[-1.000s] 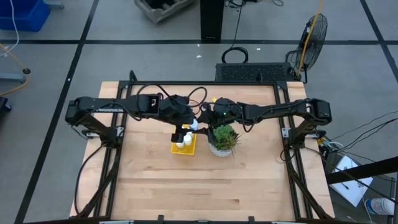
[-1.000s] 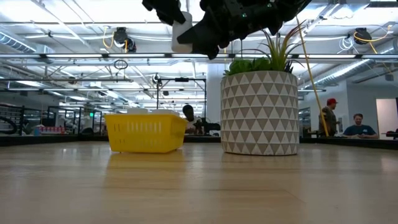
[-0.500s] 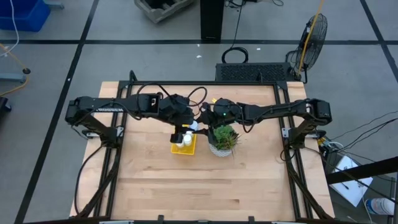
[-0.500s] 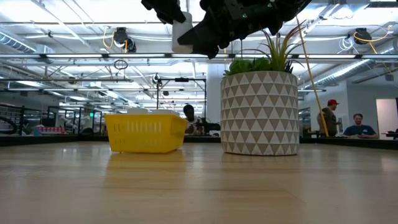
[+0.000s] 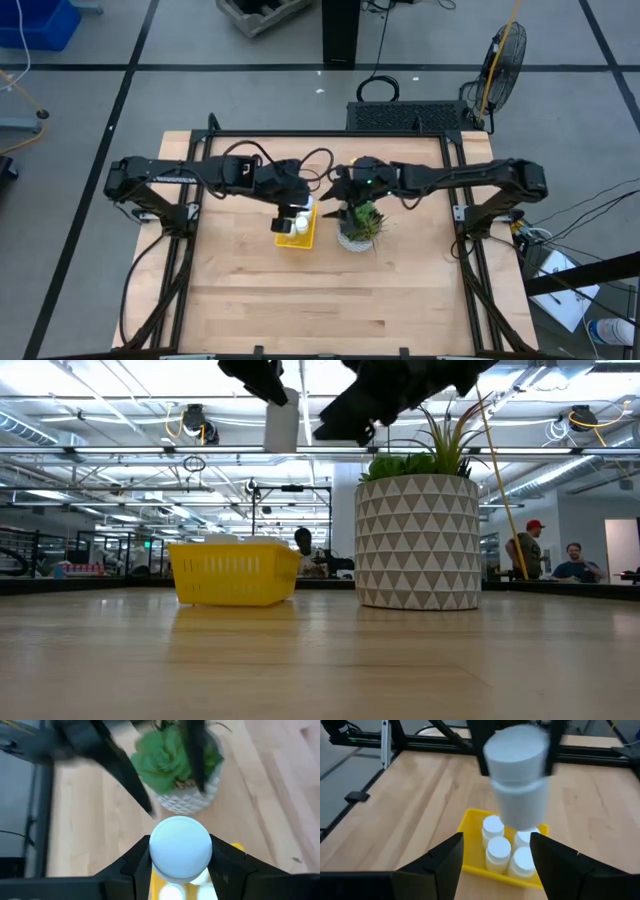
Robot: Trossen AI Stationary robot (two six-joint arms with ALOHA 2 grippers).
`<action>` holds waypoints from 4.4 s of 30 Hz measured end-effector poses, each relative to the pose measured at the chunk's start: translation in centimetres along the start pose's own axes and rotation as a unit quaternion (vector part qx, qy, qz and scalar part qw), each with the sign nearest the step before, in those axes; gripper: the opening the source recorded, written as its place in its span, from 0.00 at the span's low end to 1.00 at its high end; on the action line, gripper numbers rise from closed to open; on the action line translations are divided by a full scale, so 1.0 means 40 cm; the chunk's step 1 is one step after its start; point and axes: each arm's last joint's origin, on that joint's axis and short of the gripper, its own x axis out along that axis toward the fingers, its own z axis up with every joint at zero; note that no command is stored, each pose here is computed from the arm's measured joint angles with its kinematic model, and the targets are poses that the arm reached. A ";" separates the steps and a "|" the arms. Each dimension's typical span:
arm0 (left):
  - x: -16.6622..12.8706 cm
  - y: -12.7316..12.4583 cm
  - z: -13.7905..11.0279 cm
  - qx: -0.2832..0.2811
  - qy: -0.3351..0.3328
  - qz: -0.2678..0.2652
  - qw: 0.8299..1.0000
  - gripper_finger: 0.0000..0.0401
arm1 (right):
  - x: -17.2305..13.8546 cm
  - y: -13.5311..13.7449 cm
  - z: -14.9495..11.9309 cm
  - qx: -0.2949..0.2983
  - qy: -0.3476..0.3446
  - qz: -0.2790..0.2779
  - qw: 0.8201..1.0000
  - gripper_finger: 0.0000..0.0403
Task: Pick and place pill bottles into a basket
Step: Put the white medicine bottle into the yellow basket, then return to Home Position
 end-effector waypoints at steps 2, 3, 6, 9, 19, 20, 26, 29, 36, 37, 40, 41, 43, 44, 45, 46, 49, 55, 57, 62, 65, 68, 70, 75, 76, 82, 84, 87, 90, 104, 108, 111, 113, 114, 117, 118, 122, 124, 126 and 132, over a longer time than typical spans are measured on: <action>0.000 -0.004 -0.006 -0.005 0.012 -0.010 1.000 0.40 | -0.037 0.008 0.010 -0.007 0.005 -0.005 1.000 0.54; -0.001 -0.008 -0.007 -0.005 0.015 -0.012 1.000 0.40 | -0.061 0.012 0.017 -0.011 0.008 -0.016 1.000 0.54; -0.001 -0.019 -0.006 -0.006 0.018 -0.017 1.000 0.40 | -0.148 0.027 0.044 -0.020 -0.005 -0.057 0.998 0.53; -0.003 -0.036 -0.003 0.001 0.017 -0.025 1.000 0.40 | -0.232 0.053 0.058 -0.024 -0.030 -0.072 0.997 0.53; -0.027 -0.053 -0.012 -0.003 0.029 -0.036 0.999 0.40 | -0.387 0.130 -0.054 0.001 -0.097 -0.088 0.991 0.52; -0.031 -0.052 -0.010 -0.004 0.024 -0.038 0.999 0.40 | -0.391 0.133 -0.072 0.006 -0.103 -0.086 0.991 0.52; -0.014 -0.063 -0.051 -0.010 0.006 -0.047 0.999 0.40 | -0.391 0.141 -0.168 0.021 -0.135 -0.091 0.986 0.52; 0.003 -0.074 -0.090 -0.017 -0.007 -0.049 0.999 0.40 | -0.392 0.143 -0.187 0.023 -0.146 -0.092 0.985 0.52; 0.069 -0.099 -0.161 -0.042 -0.033 -0.065 0.996 0.40 | -0.394 0.143 -0.188 0.023 -0.149 -0.093 0.984 0.52; 0.081 -0.104 -0.175 -0.047 -0.028 -0.068 0.996 0.40 | -0.394 0.143 -0.188 0.023 -0.150 -0.093 0.984 0.52; 0.107 -0.116 -0.195 -0.054 -0.049 -0.076 0.994 0.40 | -0.394 0.143 -0.188 0.023 -0.150 -0.094 0.984 0.52; 0.115 -0.120 -0.202 -0.055 -0.054 -0.077 0.994 0.40 | -0.394 0.143 -0.187 0.023 -0.151 -0.096 0.984 0.52; 0.127 -0.127 -0.215 -0.058 -0.060 -0.083 0.993 0.40 | -0.395 0.142 -0.187 0.024 -0.153 -0.105 0.982 0.52; 0.131 -0.129 -0.218 -0.059 -0.066 -0.087 0.992 0.40 | -0.395 0.141 -0.187 0.024 -0.153 -0.105 0.982 0.52; 0.133 -0.131 -0.218 -0.061 -0.072 -0.088 0.992 0.40 | -0.395 0.141 -0.186 0.024 -0.153 -0.106 0.982 0.52; 0.134 -0.133 -0.220 -0.063 -0.074 -0.088 0.991 0.40 | -0.394 0.141 -0.185 0.024 -0.155 -0.106 0.982 0.52; 0.149 -0.143 -0.228 -0.061 -0.070 -0.092 0.991 0.40 | -0.395 0.141 -0.183 0.023 -0.159 -0.106 0.981 0.52; 0.164 -0.150 -0.240 -0.062 -0.066 -0.083 0.992 0.40 | -0.396 0.141 -0.178 0.018 -0.170 -0.107 0.980 0.52; 0.169 -0.151 -0.247 -0.062 -0.064 -0.082 0.993 0.40 | -0.396 0.141 -0.178 0.018 -0.170 -0.107 0.980 0.52; 0.175 -0.153 -0.257 -0.062 -0.067 -0.076 0.993 0.40 | -0.396 0.141 -0.178 0.018 -0.169 -0.106 0.980 0.52; 0.175 -0.152 -0.255 -0.063 -0.070 -0.071 0.993 0.40 | -0.396 0.141 -0.178 0.018 -0.169 -0.106 0.980 0.52; 0.189 -0.154 -0.258 -0.063 -0.063 -0.071 0.993 0.40 | -0.396 0.141 -0.178 0.018 -0.169 -0.106 0.980 0.52; 0.200 -0.156 -0.260 -0.063 -0.057 -0.072 0.994 0.40 | -0.396 0.141 -0.178 0.018 -0.169 -0.106 0.980 0.52; 0.238 -0.163 -0.267 -0.061 -0.045 -0.074 0.994 0.40 | -0.396 0.141 -0.178 0.018 -0.169 -0.106 0.980 0.52; 0.242 -0.163 -0.265 -0.061 -0.048 -0.074 0.994 0.40 | -0.396 0.141 -0.178 0.018 -0.169 -0.106 0.980 0.52; 0.270 -0.168 -0.272 -0.061 -0.038 -0.076 0.995 0.40 | -0.394 0.141 -0.178 0.024 -0.168 -0.105 0.980 0.52; 0.285 -0.170 -0.272 -0.062 -0.037 -0.079 0.994 0.40 | -0.393 0.141 -0.180 0.024 -0.165 -0.105 0.980 0.52; 0.307 -0.176 -0.281 -0.064 -0.027 -0.083 0.994 0.40 | -0.390 0.140 -0.179 0.027 -0.164 -0.104 0.981 0.52; 0.315 -0.178 -0.282 -0.065 -0.027 -0.089 0.994 0.40 | -0.389 0.140 -0.179 0.027 -0.164 -0.104 0.981 0.52; 0.271 -0.165 -0.258 -0.072 -0.064 -0.063 0.993 0.77 | -0.385 0.139 -0.182 0.029 -0.157 -0.102 0.982 0.52; 0.232 -0.160 -0.245 -0.071 -0.085 -0.058 0.992 0.79 | -0.385 0.139 -0.182 0.029 -0.157 -0.102 0.982 0.52; 0.194 -0.159 -0.241 -0.069 -0.092 -0.056 0.992 0.77 | -0.385 0.139 -0.182 0.029 -0.157 -0.103 0.982 0.52; 0.172 -0.157 -0.236 -0.071 -0.102 -0.056 0.991 0.75 | -0.385 0.139 -0.182 0.029 -0.157 -0.103 0.982 0.52; 0.157 -0.158 -0.241 -0.072 -0.096 -0.057 0.991 0.73 | -0.385 0.139 -0.182 0.028 -0.157 -0.103 0.982 0.52; 0.112 -0.151 -0.237 -0.075 -0.112 -0.055 0.989 0.70 | -0.385 0.139 -0.182 0.027 -0.157 -0.104 0.982 0.52; 0.093 -0.149 -0.240 -0.074 -0.112 -0.056 0.989 0.69 | -0.385 0.139 -0.181 0.027 -0.157 -0.104 0.982 0.52; 0.011 -0.139 -0.243 -0.072 -0.150 -0.055 0.985 0.66 | -0.386 0.139 -0.180 0.025 -0.161 -0.103 0.981 0.52; -0.036 -0.133 -0.246 -0.072 -0.177 -0.052 0.980 0.65 | -0.386 0.140 -0.180 0.023 -0.162 -0.103 0.981 0.52; -0.085 -0.127 -0.253 -0.075 -0.202 -0.044 0.976 0.64 | -0.386 0.140 -0.180 0.022 -0.161 -0.102 0.981 0.52; -0.191 -0.118 -0.291 -0.068 -0.250 -0.034 0.965 0.62 | -0.393 0.141 -0.177 0.027 -0.171 -0.101 0.980 0.52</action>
